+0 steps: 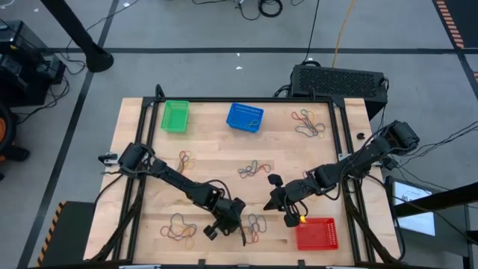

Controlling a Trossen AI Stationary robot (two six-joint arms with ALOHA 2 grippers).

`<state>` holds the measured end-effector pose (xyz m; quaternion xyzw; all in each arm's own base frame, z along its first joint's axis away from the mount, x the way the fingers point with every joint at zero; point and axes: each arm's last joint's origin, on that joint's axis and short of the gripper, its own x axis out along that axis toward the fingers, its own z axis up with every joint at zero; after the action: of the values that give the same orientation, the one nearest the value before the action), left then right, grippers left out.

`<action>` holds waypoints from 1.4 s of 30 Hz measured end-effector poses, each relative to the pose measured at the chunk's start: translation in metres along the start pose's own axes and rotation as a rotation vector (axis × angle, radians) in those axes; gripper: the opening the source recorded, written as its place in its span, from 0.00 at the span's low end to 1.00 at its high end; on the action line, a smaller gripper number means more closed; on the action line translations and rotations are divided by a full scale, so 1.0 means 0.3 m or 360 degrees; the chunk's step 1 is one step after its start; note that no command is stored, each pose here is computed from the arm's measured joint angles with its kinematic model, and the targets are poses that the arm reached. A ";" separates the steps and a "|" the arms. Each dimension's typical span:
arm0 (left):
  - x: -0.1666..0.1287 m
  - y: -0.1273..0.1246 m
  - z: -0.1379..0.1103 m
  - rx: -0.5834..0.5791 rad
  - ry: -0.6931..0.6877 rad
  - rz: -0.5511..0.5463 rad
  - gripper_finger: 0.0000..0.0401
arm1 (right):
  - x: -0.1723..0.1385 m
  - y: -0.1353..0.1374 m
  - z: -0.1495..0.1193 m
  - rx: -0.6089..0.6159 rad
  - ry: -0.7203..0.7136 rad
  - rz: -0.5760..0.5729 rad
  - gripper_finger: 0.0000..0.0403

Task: Sort rubber bands into baskets
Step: Put the yellow rubber band into the blue bin

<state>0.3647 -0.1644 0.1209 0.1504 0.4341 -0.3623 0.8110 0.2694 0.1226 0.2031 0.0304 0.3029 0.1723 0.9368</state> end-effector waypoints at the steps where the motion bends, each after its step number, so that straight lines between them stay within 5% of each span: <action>1: 0.000 0.000 -0.001 -0.0001 0.0004 -0.0002 0.12 | 0.000 0.000 0.000 0.0000 0.0000 0.0000 0.00; 4: -0.006 -0.002 0.000 -0.0005 0.0008 -0.0003 0.02 | 0.000 0.000 0.000 0.0000 0.0000 -0.0001 0.00; 8: -0.039 0.001 0.006 -0.0011 0.0002 0.0023 0.02 | 0.000 0.000 0.000 0.0000 0.0001 0.0000 0.00; 18: -0.299 0.011 0.078 -0.0020 -0.0178 0.0131 0.00 | 0.000 -0.001 -0.004 -0.0005 0.0018 -0.0004 0.00; 26: -0.460 0.022 0.096 -0.0044 -0.0244 0.0435 0.00 | 0.000 -0.003 -0.005 -0.0053 0.0027 -0.0010 0.00; 34: -0.535 0.159 0.020 -0.0242 -0.0158 0.0680 0.00 | -0.001 -0.015 -0.016 -0.0100 0.0083 -0.0051 0.00; 42: -0.658 0.367 -0.127 -0.0515 -0.0131 0.0919 0.00 | -0.005 -0.059 -0.013 -0.0217 0.0060 -0.0494 0.00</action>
<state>0.3498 0.0233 0.2517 0.1217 0.3924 -0.0497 0.9103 0.2714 0.1052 0.1979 -0.0837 0.3091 0.0462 0.9462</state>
